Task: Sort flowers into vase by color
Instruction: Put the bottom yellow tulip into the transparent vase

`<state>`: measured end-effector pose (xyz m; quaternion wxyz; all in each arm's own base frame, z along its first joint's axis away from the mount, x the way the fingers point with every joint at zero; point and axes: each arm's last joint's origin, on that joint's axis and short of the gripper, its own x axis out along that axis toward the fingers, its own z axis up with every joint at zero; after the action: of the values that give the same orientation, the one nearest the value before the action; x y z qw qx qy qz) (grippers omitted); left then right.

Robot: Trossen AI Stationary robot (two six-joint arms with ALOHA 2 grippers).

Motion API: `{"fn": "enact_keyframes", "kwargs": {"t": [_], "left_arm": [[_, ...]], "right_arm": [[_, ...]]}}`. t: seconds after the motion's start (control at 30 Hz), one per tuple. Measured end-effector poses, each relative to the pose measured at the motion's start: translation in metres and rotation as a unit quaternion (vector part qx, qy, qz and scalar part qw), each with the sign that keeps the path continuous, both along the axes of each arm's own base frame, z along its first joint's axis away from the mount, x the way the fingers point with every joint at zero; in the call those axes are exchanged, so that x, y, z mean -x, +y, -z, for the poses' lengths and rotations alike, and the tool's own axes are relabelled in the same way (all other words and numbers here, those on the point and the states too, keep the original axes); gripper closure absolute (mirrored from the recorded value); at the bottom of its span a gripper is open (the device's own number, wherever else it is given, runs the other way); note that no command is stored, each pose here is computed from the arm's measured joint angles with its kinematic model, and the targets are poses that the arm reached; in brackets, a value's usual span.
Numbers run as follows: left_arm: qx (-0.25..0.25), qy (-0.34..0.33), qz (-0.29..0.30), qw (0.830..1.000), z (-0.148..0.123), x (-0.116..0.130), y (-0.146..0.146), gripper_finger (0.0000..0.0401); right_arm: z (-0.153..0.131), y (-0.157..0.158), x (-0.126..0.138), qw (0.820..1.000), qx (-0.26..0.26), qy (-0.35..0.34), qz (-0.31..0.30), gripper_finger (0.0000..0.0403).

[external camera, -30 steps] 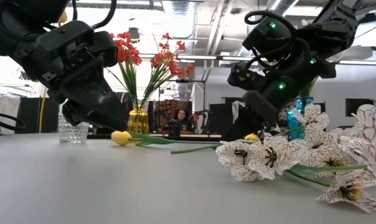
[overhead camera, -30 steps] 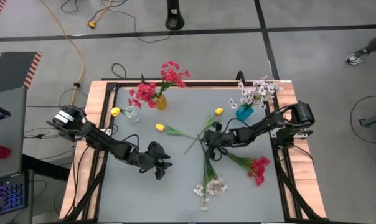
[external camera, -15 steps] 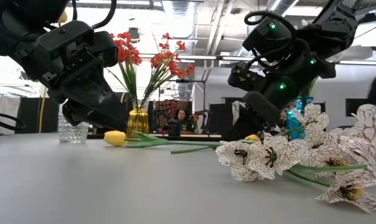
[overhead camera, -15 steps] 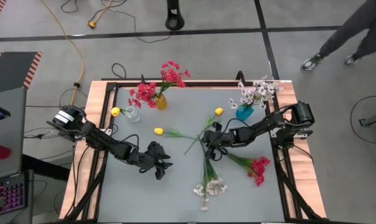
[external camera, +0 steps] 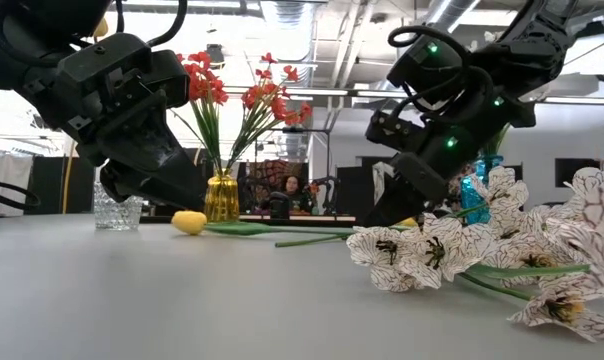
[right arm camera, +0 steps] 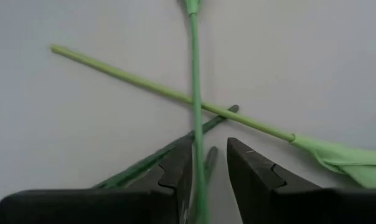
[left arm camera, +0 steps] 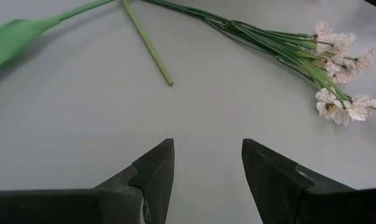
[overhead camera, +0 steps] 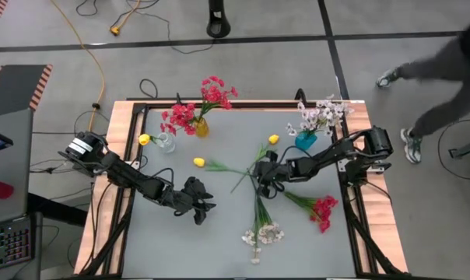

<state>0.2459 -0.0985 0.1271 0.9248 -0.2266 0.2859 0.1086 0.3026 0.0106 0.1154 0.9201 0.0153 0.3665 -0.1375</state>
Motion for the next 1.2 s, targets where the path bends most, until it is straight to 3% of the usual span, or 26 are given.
{"fn": "enact_keyframes", "kwargs": {"t": [0.6,1.03,1.2], "left_arm": [[0.0,0.0,0.0,1.0,0.0,0.0,0.0,0.0225],[0.0,0.0,0.0,1.0,0.0,0.0,-0.0001,0.0225],[0.001,0.0,0.0,1.0,-0.0001,0.0,0.0,0.0225]], "right_arm": [[0.0034,-0.0013,0.0038,1.0,0.002,0.029,0.001,0.0294],[0.0022,-0.0011,0.0025,1.0,0.0,0.019,0.001,0.0373],[0.0021,-0.0011,0.0024,1.0,-0.01,0.015,0.011,0.0376]]}}
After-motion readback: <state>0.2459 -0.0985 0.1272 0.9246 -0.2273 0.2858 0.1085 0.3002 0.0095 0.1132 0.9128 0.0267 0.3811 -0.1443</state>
